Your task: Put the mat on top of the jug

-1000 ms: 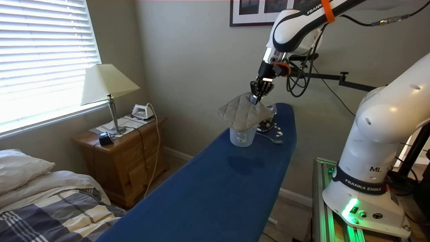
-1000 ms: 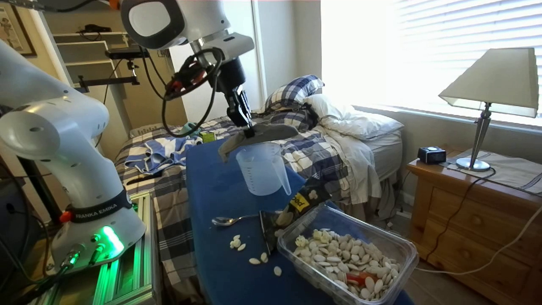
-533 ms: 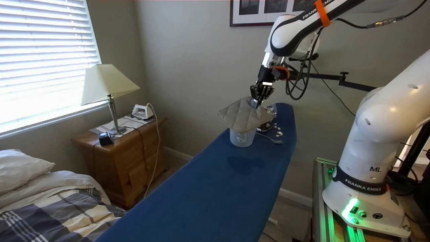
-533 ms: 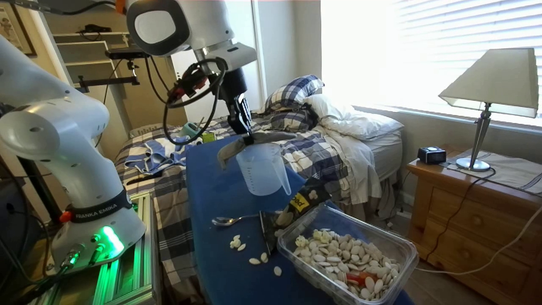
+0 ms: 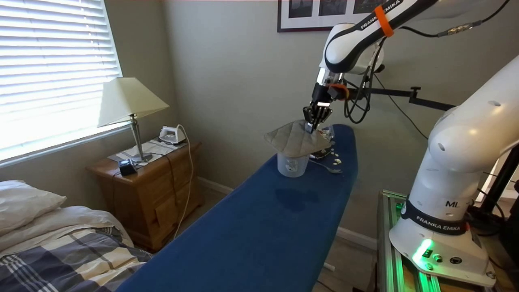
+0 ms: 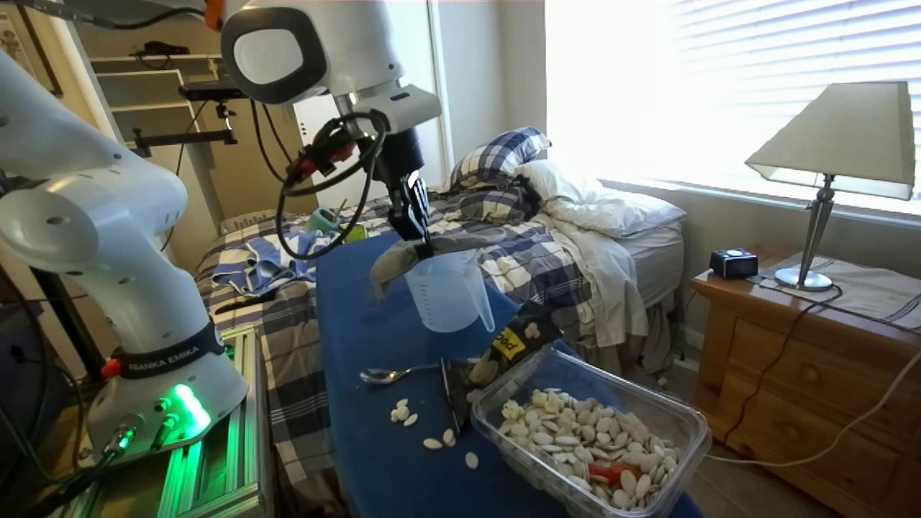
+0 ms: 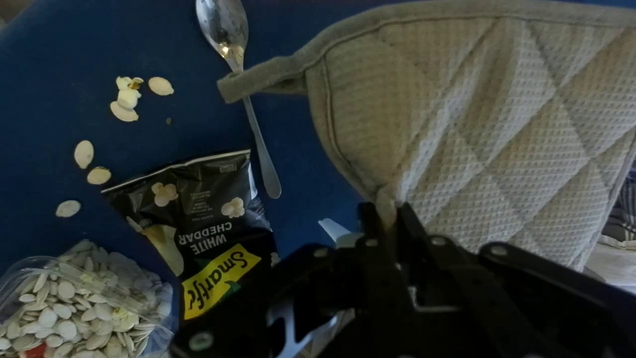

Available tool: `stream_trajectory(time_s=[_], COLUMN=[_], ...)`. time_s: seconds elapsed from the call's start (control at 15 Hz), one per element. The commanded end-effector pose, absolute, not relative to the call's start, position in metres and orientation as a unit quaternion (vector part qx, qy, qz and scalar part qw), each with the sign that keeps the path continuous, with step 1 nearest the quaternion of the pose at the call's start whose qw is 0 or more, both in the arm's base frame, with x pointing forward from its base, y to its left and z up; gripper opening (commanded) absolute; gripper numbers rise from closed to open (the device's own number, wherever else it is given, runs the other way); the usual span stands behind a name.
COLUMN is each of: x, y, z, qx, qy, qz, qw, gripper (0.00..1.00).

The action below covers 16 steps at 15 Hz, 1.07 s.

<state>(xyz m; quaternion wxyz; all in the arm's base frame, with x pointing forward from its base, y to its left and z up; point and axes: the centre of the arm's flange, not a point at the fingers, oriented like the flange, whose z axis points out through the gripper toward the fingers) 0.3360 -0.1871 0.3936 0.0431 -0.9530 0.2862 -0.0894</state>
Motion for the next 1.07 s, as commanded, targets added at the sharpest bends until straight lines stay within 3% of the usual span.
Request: stream_trajectory(time_s=[0.0, 0.6, 1.0], x=[0.3392, 0.3393, 0.3377], y=[-0.1971, -0.1993, -0.2015], z=[0.3876, 0.3878, 0.3925], qx=[-0.952, -0.951, -0.947], qy=[0.293, 0.295, 0.306], qz=[-0.09, -0.089, -0.093], qw=[0.028, 0.015, 0.017], gripper=[0.39, 0.99, 1.0])
